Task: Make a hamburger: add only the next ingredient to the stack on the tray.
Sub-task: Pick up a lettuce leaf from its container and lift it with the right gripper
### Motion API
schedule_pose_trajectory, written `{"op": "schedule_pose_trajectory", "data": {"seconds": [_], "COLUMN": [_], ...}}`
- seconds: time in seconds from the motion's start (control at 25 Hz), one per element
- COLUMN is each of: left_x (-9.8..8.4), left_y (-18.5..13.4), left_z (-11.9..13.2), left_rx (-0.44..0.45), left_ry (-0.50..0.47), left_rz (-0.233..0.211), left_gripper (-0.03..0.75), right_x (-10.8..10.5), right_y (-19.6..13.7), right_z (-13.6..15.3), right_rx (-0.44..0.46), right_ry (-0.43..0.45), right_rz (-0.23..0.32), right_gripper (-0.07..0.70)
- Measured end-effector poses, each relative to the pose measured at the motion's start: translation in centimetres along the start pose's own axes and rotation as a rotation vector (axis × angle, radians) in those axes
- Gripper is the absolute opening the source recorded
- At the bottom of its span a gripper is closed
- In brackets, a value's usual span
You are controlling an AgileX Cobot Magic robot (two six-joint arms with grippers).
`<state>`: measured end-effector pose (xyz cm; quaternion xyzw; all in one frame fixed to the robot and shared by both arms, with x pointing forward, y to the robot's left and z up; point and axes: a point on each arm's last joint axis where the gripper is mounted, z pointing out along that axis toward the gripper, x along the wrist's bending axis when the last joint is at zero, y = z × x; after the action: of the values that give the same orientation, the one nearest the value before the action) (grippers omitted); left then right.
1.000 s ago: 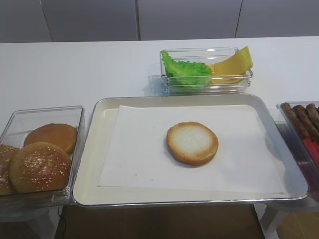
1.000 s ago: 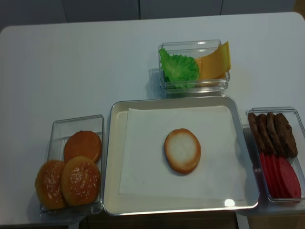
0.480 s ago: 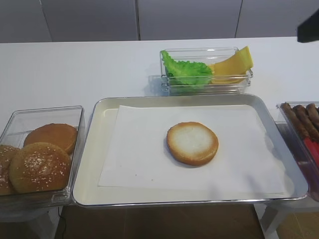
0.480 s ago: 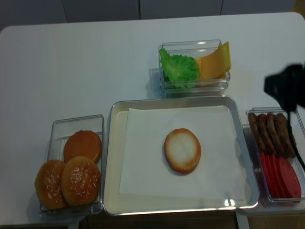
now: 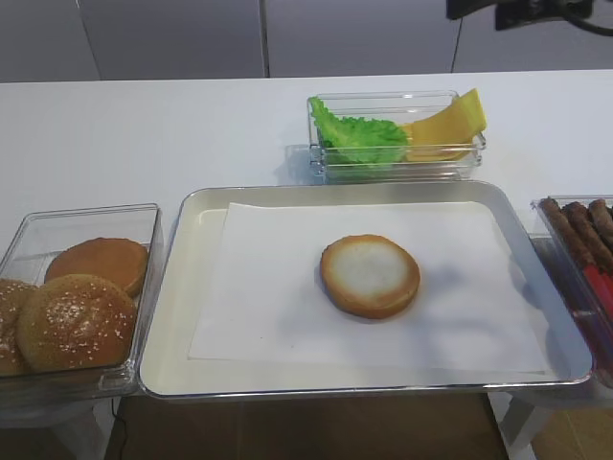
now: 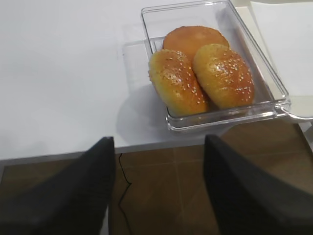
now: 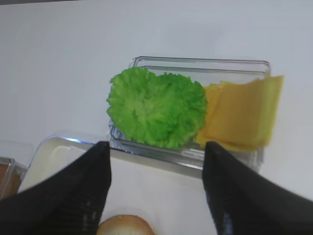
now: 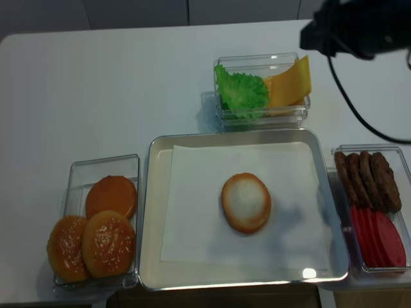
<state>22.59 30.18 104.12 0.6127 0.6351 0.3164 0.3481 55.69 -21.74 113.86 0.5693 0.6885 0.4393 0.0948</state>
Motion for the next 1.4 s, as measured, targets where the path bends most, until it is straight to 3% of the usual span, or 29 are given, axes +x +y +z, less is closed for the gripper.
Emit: {"op": "schedule_pose_trajectory", "data": {"seconds": [0.32,0.72,1.16,1.4], "left_x": [0.0,0.0,0.0,0.0], "left_y": [0.0,0.0,0.0,0.0], "left_z": [0.0,0.0,0.0,0.0], "left_rx": [0.000,0.000,0.000,0.001], "left_ry": [0.000,0.000,0.000,0.000], "left_rz": [0.000,0.000,0.000,0.000], "left_gripper": [0.425,0.425,0.425,0.425], "right_x": [2.3,2.3,1.9,1.7], "right_y": [2.5,2.2,0.3,0.2], "right_z": [8.5,17.1,20.9,21.0], "right_rx": [0.073,0.165,0.245,0.257], "right_ry": [0.094,0.136,0.150,0.136], "right_rz": [-0.074,-0.113,-0.108,-0.129], "right_gripper": [0.447,0.447,0.437,0.314]}}
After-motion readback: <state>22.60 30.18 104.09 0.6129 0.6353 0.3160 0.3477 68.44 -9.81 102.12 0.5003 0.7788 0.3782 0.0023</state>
